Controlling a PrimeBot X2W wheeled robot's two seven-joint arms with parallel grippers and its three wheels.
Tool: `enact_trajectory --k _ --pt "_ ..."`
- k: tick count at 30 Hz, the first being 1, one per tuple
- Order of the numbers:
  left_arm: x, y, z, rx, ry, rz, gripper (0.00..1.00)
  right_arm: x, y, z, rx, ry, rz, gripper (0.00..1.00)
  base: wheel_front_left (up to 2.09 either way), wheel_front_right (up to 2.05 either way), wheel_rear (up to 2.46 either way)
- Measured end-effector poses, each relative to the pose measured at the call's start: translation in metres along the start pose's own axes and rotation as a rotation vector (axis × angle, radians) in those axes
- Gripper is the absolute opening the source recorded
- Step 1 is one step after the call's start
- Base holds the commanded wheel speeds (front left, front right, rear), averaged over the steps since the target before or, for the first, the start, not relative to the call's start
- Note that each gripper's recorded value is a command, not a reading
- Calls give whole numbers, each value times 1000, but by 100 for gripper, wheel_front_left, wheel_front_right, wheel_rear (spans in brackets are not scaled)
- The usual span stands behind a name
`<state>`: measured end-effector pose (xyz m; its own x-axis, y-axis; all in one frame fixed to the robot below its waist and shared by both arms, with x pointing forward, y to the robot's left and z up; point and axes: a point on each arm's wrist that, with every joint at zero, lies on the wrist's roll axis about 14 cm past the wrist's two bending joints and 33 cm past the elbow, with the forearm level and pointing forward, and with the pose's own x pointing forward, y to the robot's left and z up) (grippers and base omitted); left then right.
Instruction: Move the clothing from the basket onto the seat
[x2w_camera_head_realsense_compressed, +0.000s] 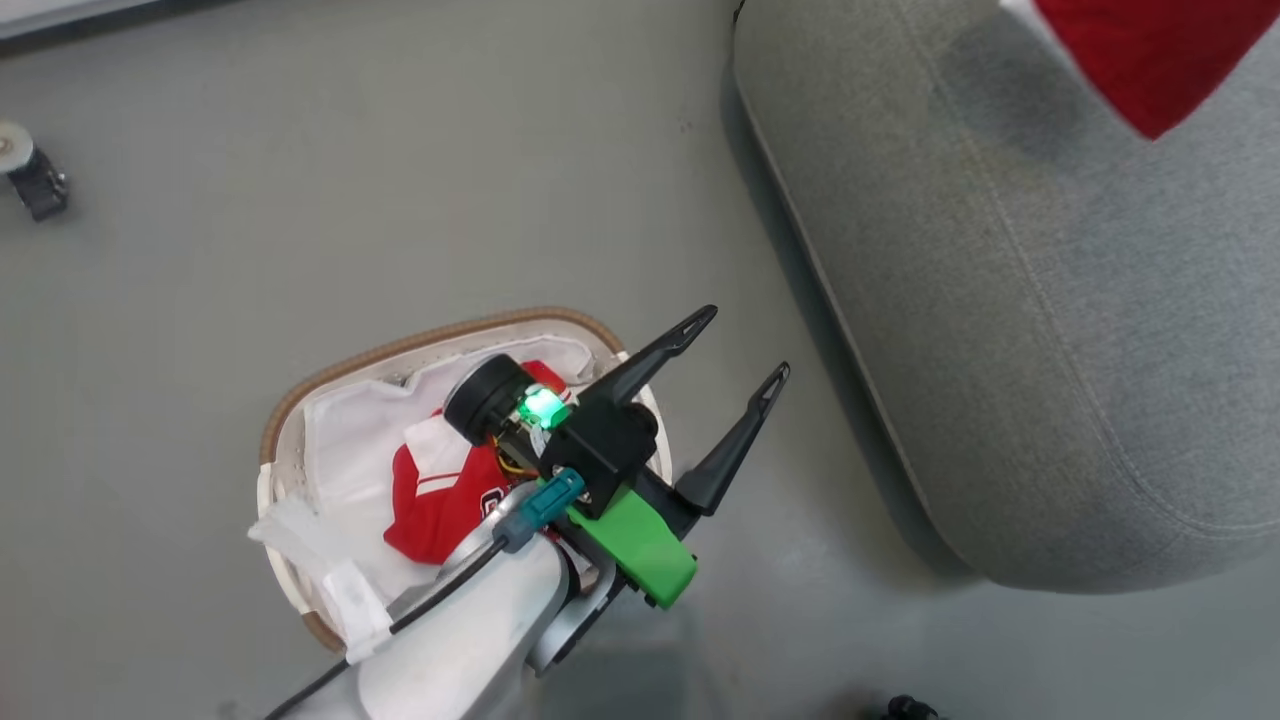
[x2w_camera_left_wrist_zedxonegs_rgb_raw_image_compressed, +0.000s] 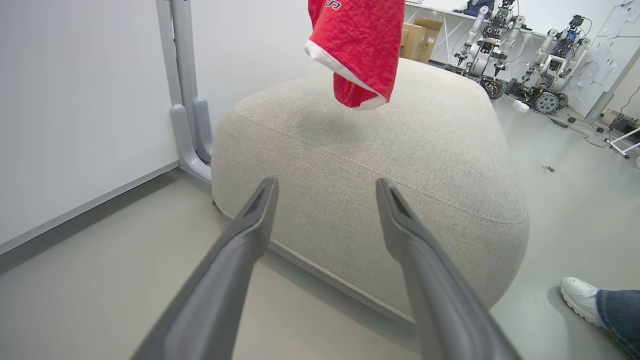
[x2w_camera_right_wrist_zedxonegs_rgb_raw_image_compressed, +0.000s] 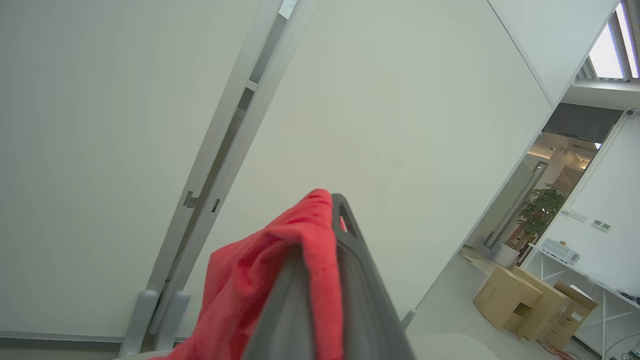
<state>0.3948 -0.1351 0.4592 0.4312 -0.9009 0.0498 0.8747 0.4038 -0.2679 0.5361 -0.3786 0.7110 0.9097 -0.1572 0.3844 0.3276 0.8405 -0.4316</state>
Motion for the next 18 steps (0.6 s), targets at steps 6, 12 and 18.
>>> enact_trajectory --k 6,12,18 --pt "-4 26 -8 23 19 32 100 30 -31 -18 -47 42 -86 0 0 0 0" --pt "-7 49 -22 -2 35 77 100 30 -19 -91 -48 184 -96 0 0 0 0" --pt "-16 68 -49 -34 83 114 100 -15 58 -200 23 405 5 0 0 0 0"
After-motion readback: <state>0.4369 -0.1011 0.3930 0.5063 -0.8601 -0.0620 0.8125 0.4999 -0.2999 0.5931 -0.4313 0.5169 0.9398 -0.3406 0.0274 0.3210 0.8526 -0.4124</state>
